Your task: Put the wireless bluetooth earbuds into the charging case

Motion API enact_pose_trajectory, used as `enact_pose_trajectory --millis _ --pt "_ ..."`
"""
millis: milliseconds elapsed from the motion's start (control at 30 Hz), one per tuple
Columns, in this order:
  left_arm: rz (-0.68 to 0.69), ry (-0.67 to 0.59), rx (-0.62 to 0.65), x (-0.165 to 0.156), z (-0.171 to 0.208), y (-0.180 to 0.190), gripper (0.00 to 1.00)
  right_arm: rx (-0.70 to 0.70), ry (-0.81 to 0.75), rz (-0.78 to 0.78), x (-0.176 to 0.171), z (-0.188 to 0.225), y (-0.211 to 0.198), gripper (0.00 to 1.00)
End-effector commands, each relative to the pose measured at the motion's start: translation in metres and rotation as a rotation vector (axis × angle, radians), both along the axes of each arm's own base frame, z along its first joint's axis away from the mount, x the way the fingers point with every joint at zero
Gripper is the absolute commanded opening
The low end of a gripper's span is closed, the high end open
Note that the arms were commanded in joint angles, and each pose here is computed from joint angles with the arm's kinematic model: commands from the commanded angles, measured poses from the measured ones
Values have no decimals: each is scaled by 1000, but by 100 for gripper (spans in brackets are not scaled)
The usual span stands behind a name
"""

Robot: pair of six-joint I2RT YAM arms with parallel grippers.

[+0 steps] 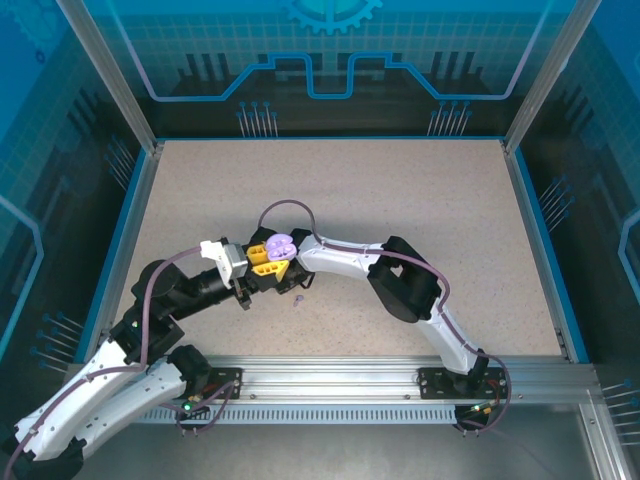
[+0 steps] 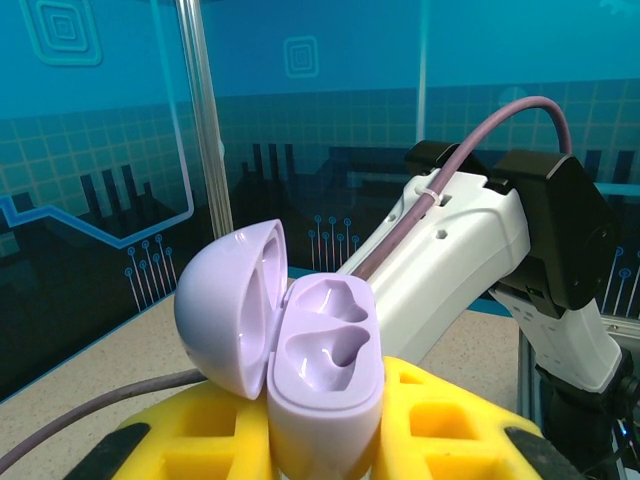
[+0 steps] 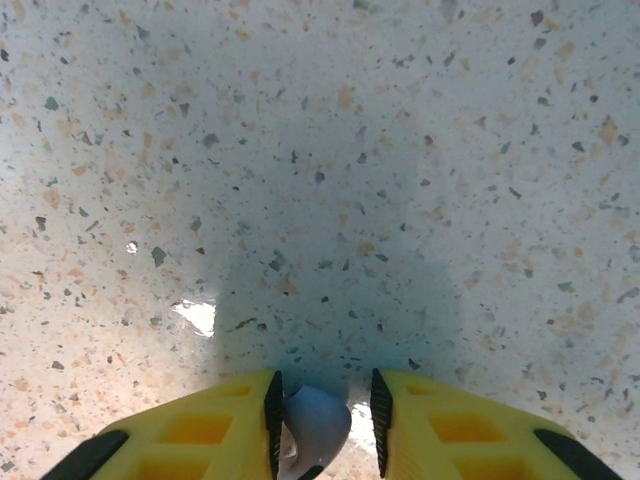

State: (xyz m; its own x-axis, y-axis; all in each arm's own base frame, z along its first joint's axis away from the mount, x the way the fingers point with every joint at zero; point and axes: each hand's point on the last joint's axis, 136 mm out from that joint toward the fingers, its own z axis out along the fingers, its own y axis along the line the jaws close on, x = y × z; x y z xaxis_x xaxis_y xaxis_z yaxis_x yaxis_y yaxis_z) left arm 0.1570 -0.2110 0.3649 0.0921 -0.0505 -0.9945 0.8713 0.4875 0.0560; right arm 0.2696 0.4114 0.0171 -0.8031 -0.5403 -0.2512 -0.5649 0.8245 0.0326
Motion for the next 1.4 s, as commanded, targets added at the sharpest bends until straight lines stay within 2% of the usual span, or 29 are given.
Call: enact_pose_trajectory --millis 0,167,467,1000,1367 --pt "18 -26 -18 -2 12 5 8 -87 68 36 -21 -22 -11 28" --pt "25 -24 -16 -1 12 5 8 -68 74 34 -25 -16 -13 27" --pt "27 -18 -13 1 10 4 8 -100 31 79 -20 -5 -27 39" --pt "32 -12 -9 3 8 4 8 -122 40 93 -30 -7 -45 39" --pt "24 -20 -13 1 12 4 8 82 44 78 -20 25 -13 42"
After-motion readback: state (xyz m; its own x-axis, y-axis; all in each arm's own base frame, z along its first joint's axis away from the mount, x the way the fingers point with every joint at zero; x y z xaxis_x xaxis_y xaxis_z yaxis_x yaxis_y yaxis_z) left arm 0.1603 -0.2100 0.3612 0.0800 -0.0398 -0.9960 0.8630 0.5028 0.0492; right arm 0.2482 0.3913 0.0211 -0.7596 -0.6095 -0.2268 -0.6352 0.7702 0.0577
